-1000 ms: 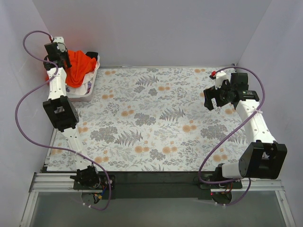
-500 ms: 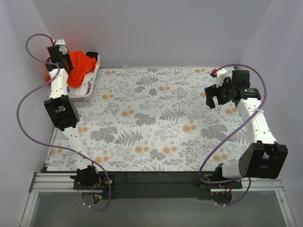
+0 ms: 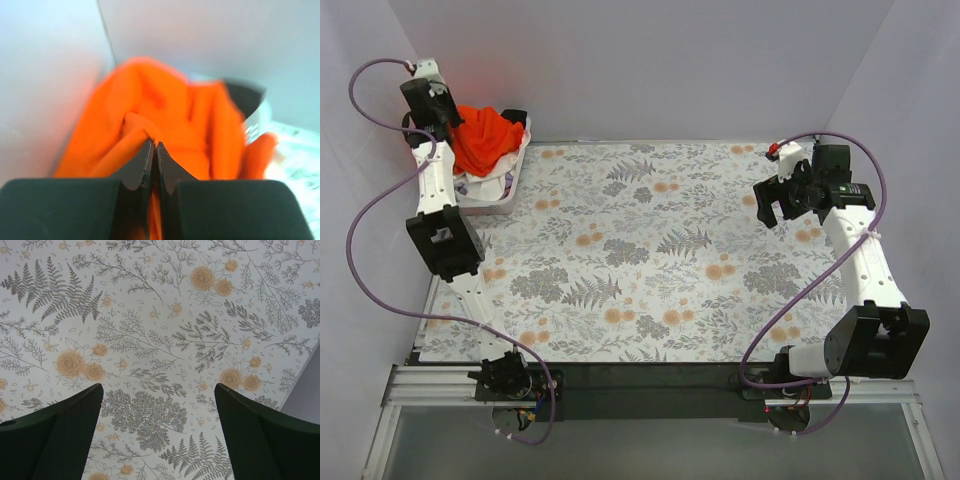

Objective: Fold and stack the t-shirts
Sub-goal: Grab the tshirt from the pile

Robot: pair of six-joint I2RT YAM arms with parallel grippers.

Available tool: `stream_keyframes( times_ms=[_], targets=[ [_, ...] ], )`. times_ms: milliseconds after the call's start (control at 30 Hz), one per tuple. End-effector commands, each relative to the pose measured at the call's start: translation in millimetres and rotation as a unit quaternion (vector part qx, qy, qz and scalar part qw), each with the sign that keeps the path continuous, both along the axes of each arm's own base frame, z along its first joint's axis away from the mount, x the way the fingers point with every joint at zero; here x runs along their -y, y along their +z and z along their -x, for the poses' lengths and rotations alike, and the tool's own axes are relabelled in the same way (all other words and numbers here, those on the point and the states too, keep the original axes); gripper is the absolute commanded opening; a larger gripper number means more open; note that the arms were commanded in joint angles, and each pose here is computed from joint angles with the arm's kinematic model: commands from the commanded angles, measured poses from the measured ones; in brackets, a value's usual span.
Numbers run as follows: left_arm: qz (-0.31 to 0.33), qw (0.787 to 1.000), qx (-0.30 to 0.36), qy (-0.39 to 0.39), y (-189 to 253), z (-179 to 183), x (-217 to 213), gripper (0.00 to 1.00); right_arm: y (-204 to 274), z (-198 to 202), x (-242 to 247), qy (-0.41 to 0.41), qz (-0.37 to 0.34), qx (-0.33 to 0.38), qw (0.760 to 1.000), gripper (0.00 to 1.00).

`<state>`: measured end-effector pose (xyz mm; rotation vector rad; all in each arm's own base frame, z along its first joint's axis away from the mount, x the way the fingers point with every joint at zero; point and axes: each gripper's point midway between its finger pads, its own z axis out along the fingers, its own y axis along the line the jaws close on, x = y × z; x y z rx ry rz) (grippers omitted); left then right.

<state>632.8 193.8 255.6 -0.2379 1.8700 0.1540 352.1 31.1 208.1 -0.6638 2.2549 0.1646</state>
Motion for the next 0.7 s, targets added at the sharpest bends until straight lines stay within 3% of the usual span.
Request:
stream_keyframes(
  times_ms=[0,200,300,367,500,667],
  targets=[
    [-0.062,0.969,0.232,-0.054,219.2,43.9,33.8,0.00,22.8,1.4,-5.2,0.014,-0.008,0.034,0.999,0.98],
    [-0.047,0.935,0.333,-0.111,301.4,81.3,70.3,0.00,23.7,2.0,-7.1,0.017,-0.013,0.034,0.999,0.98],
    [-0.034,0.905,0.380,-0.188,341.7,108.0,111.6,0.00,28.7,0.6,-7.8,0.017,-0.015,0.040,0.999,0.98],
    [-0.056,0.876,0.399,-0.265,365.1,130.3,163.0,0.00,31.9,-0.2,-8.1,0.016,-0.016,0.044,0.999,0.99],
    [-0.078,0.832,0.437,-0.333,395.5,166.2,234.6,0.00,36.4,0.3,-10.4,0.019,-0.022,0.050,0.998,0.98],
    [-0.035,0.785,0.469,-0.403,420.9,206.0,312.3,0.00,41.1,0.1,-11.1,0.019,-0.024,0.055,0.998,0.98]
  ],
)
